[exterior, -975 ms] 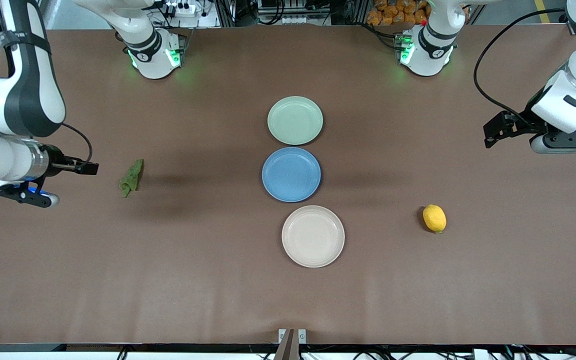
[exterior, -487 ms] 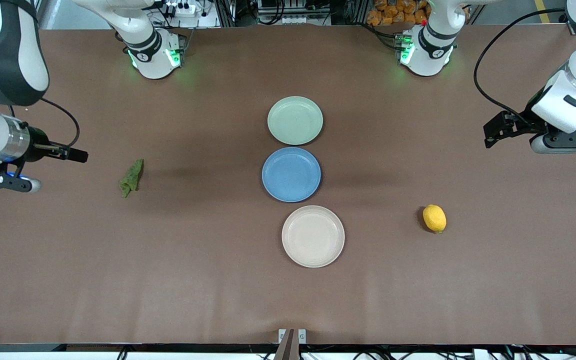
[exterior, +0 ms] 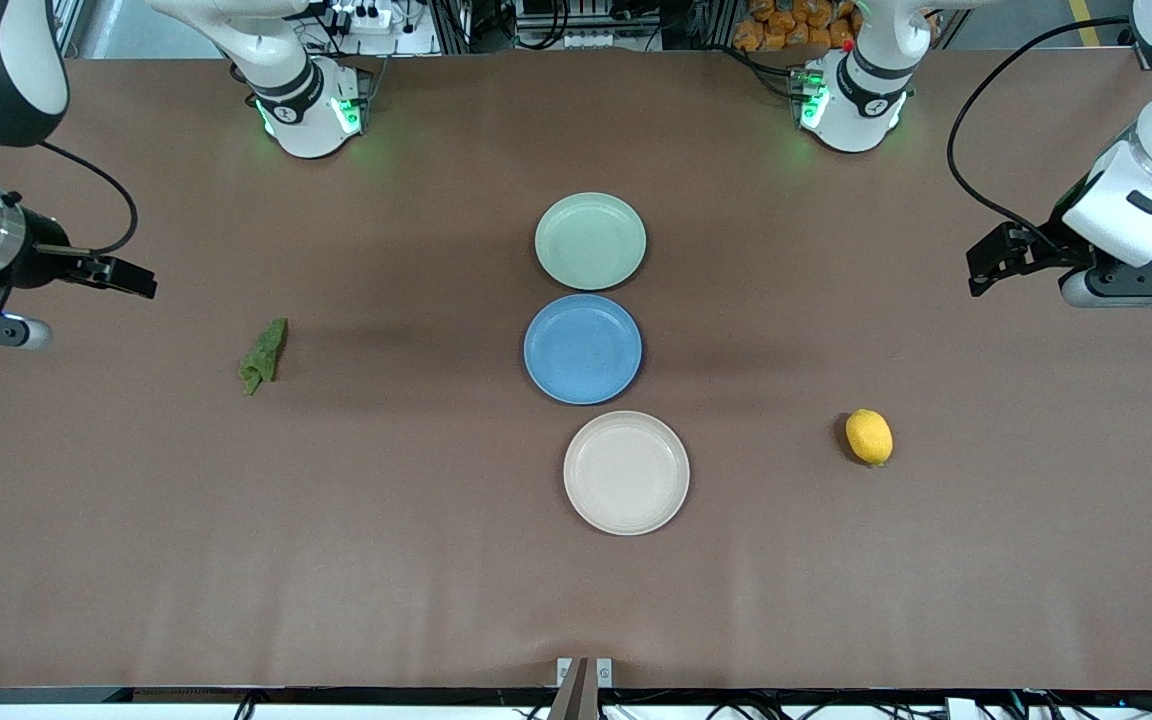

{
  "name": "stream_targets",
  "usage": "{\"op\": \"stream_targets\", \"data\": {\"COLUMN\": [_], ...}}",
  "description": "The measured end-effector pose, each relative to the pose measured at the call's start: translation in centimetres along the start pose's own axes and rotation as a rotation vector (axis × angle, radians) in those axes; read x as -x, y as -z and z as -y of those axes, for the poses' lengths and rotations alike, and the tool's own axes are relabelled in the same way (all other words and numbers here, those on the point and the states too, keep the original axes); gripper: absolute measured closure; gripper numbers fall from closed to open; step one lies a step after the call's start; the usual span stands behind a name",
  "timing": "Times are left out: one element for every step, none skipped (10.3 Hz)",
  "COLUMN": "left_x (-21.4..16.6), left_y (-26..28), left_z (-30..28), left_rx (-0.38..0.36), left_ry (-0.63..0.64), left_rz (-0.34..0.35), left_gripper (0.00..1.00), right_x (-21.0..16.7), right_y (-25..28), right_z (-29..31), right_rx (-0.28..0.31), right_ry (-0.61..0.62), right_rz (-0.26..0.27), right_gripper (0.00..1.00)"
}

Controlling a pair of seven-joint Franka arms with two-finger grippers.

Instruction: Pick lemon and lettuce from plates

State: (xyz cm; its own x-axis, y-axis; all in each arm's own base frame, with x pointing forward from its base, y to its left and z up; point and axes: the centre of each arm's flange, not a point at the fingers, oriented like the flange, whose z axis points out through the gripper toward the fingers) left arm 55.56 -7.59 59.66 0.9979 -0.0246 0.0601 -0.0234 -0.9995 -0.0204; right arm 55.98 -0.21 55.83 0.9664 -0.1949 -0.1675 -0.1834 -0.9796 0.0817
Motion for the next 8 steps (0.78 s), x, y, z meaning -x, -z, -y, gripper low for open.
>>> {"op": "stream_targets", "data": {"left_x": [0.0, 0.0, 0.0, 0.0, 0.0, 0.0, 0.0, 0.0], "left_y": [0.0, 0.0, 0.0, 0.0, -0.1, -0.1, -0.1, -0.1], "left_z": [0.0, 0.0, 0.0, 0.0, 0.0, 0.0, 0.0, 0.0], "left_rx": [0.0, 0.0, 0.0, 0.0, 0.0, 0.0, 0.0, 0.0], "left_ry": [0.0, 0.0, 0.0, 0.0, 0.0, 0.0, 0.0, 0.0], "left_rz": [0.0, 0.0, 0.0, 0.001, 0.001, 0.001, 0.001, 0.001], "left_gripper": [0.0, 0.0, 0.0, 0.0, 0.0, 0.0, 0.0, 0.0], "right_x": [0.1, 0.1, 0.2, 0.6, 0.9, 1.1, 1.3, 1.3], "right_y": [0.9, 1.8, 2.7, 3.6, 4.5, 5.0, 5.2, 5.2], "right_z": [-0.2, -0.3, -0.4, -0.4, -0.3, 0.0, 0.4, 0.6], "right_rx": [-0.004, -0.008, -0.01, -0.011, -0.013, -0.016, -0.016, -0.016], "right_ry": [0.002, 0.004, 0.004, 0.006, 0.009, 0.016, 0.025, 0.029], "right_rz": [-0.018, -0.037, -0.048, -0.049, -0.05, -0.053, -0.054, -0.054], "right_gripper": [0.0, 0.0, 0.0, 0.0, 0.0, 0.0, 0.0, 0.0]}}
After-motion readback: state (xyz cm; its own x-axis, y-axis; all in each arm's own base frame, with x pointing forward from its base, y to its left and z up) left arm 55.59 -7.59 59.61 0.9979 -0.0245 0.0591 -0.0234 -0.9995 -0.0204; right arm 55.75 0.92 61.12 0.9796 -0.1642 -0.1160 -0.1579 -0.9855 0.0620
